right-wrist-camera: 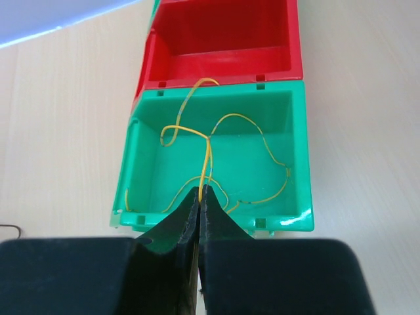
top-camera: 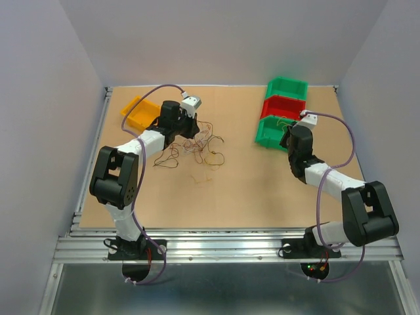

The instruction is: Untangle the cables

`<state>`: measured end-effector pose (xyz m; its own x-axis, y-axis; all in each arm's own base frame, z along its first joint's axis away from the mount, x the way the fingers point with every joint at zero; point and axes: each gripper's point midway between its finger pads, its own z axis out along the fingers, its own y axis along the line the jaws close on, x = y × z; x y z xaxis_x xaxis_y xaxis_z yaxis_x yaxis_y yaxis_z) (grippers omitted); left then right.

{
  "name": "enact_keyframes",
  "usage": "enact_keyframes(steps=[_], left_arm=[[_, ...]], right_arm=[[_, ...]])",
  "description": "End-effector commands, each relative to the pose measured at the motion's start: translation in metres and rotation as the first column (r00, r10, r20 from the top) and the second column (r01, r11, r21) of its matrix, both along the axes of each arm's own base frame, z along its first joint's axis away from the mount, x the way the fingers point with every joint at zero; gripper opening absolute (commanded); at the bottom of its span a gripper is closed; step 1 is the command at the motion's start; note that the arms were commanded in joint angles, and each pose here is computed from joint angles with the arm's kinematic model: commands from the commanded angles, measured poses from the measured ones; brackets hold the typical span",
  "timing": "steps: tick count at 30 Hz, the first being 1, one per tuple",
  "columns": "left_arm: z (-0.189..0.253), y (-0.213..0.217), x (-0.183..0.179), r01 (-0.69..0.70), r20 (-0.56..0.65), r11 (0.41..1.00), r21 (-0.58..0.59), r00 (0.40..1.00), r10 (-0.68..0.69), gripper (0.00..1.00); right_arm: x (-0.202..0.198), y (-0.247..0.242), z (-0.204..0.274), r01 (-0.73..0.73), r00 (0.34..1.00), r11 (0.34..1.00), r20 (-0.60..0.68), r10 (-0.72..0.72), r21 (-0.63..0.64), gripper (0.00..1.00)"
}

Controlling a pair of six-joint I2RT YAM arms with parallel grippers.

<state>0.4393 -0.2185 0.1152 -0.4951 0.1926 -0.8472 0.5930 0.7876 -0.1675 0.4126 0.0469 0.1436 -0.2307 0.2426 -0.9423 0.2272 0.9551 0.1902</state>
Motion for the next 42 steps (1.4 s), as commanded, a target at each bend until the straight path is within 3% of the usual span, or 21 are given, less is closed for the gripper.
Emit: enact_keyframes(steps=[1,16,26,33,42], left_arm=[[0.036,-0.004,-0.001,0.020,0.098,1.000,-0.023,0.995,-0.017,0.00],[0.036,-0.005,-0.002,0.024,0.097,0.999,-0.022,0.995,-0.021,0.00],[0.038,-0.006,-0.003,0.029,0.101,0.999,-0.022,0.994,-0.027,0.00],[0.038,-0.007,-0.004,0.033,0.098,0.999,-0.024,0.995,-0.030,0.00],[0.037,-0.007,-0.004,0.027,0.096,0.999,-0.021,0.995,-0.025,0.00]], right_arm=[[-0.004,0.000,0.027,0.019,0.995,1.000,0.099,-0.020,0.004,0.01],[-0.009,-0.004,0.021,0.070,0.998,0.998,0.007,-0.070,0.000,0.01],[0.024,0.007,-0.002,0.048,0.993,0.998,-0.109,-0.053,-0.052,0.01],[0.056,0.006,0.000,0.018,0.990,1.000,-0.143,-0.018,0.000,0.00],[0.069,0.001,-0.045,-0.016,0.932,0.999,-0.363,0.005,-0.028,0.01]])
